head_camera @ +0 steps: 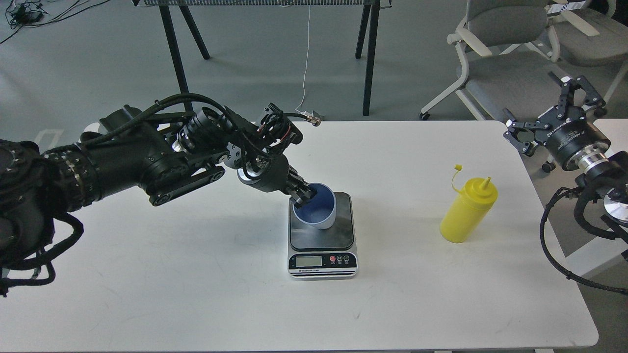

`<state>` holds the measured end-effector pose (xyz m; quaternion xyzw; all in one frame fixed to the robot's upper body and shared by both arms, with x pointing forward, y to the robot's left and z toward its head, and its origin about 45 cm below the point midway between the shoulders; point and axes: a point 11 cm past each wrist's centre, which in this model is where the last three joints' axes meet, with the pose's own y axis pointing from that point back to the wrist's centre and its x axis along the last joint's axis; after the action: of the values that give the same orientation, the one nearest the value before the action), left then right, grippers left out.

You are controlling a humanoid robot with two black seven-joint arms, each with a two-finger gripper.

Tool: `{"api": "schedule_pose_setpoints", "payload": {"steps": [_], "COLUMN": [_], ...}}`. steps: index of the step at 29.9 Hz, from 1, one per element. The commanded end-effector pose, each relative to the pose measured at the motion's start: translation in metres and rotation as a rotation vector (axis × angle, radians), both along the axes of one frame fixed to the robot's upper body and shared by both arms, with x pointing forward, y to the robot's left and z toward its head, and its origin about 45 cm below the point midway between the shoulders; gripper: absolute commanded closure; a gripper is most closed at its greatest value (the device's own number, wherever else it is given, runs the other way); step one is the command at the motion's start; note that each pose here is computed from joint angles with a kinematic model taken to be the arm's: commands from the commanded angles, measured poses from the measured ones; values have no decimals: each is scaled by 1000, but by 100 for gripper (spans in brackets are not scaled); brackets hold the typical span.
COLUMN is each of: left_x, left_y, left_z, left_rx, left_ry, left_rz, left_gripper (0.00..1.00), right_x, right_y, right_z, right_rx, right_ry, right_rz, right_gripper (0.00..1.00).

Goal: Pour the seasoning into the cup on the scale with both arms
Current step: 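Lift the blue cup with the left gripper and lower it onto the scale, then release the cup and withdraw the left gripper away from the table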

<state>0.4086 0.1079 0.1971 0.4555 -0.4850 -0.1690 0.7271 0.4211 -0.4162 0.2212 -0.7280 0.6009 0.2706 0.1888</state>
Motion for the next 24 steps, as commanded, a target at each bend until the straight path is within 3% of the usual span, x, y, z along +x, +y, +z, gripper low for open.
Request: {"api": "schedule_pose_setpoints", "payload": {"steps": [1,6,10,19,24], "left_x": [1,3,4,31,61], "left_y": [2,3,0,12,24], "left_z": [1,3,8,38,85], "left_rx": [-1,-7,-17,-56,-184], "left_ry": [-1,-3,-9,-52,-76], "left_rz": [5,12,12,100,241], "left_gripper": [77,63,43,26,16], "right_x": [0,0,0,1,2], "right_y": [0,1,3,4,3], "right_z": [0,0,0,1,4], "right_rx": [1,2,4,8,4], "right_ry": [-1,0,-1,-5,-9], "right_rz": [1,2,6,8,10], "right_gripper": [1,1,0,1,1]}}
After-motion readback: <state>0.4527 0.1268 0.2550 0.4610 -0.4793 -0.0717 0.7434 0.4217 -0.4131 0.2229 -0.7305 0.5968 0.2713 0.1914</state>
